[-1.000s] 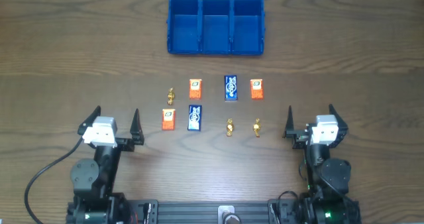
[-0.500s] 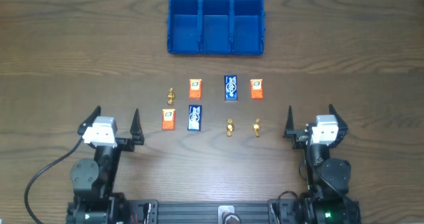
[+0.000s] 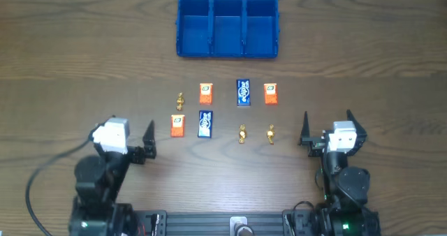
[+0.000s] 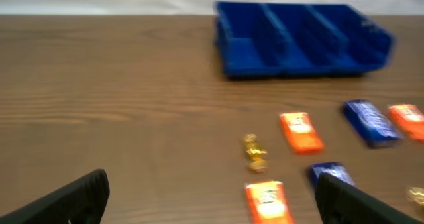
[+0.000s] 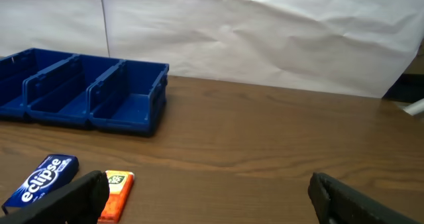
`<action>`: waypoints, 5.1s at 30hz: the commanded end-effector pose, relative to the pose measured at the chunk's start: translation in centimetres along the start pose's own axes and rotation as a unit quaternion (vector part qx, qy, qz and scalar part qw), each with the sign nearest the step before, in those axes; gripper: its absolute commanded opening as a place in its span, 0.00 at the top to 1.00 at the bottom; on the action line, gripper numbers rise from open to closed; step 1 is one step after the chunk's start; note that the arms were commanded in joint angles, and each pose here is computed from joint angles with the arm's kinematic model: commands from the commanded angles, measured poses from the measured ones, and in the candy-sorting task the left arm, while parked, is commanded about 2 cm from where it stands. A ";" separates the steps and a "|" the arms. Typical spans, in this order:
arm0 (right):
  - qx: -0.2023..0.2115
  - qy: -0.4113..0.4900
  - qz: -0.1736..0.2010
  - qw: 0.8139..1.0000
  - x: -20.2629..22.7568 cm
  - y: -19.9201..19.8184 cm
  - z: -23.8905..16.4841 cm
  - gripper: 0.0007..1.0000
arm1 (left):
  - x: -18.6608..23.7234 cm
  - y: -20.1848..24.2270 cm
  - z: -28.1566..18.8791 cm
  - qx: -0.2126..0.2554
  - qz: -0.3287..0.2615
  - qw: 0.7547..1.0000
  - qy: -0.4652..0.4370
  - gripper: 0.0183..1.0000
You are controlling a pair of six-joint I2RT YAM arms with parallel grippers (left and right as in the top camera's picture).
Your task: Sort Candies Into Trays
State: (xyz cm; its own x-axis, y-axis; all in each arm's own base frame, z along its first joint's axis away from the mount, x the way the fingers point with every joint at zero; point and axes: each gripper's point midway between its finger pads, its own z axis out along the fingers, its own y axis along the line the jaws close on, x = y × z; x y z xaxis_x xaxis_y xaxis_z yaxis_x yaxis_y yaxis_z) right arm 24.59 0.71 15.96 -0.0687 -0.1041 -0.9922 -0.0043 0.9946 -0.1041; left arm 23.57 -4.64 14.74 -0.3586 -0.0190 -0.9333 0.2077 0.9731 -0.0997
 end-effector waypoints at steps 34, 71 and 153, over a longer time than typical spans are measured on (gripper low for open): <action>0.001 0.000 -0.006 1.000 0.1 -0.1 0.0 0.00 | 12.9 -4.8 9.0 -0.106 -0.083 0.881 0.453 0.15; 0.001 0.000 -0.006 1.000 0.1 -0.1 0.0 0.00 | 0.9 -7.2 13.6 -0.085 -0.060 0.935 0.338 0.68; 0.001 0.000 -0.006 1.000 0.1 -0.1 0.0 0.00 | 10.9 -12.0 20.4 -0.078 -0.054 0.871 0.482 0.59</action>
State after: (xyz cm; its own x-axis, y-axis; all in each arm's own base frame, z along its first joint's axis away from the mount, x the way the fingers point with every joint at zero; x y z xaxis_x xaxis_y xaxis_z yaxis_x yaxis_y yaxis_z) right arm 24.59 0.74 15.94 -0.0685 -0.1071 -0.9919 -0.0068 0.9942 -0.1069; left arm 36.14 -21.01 -0.09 -0.9747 0.0176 -0.2230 0.0282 0.9986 -0.0444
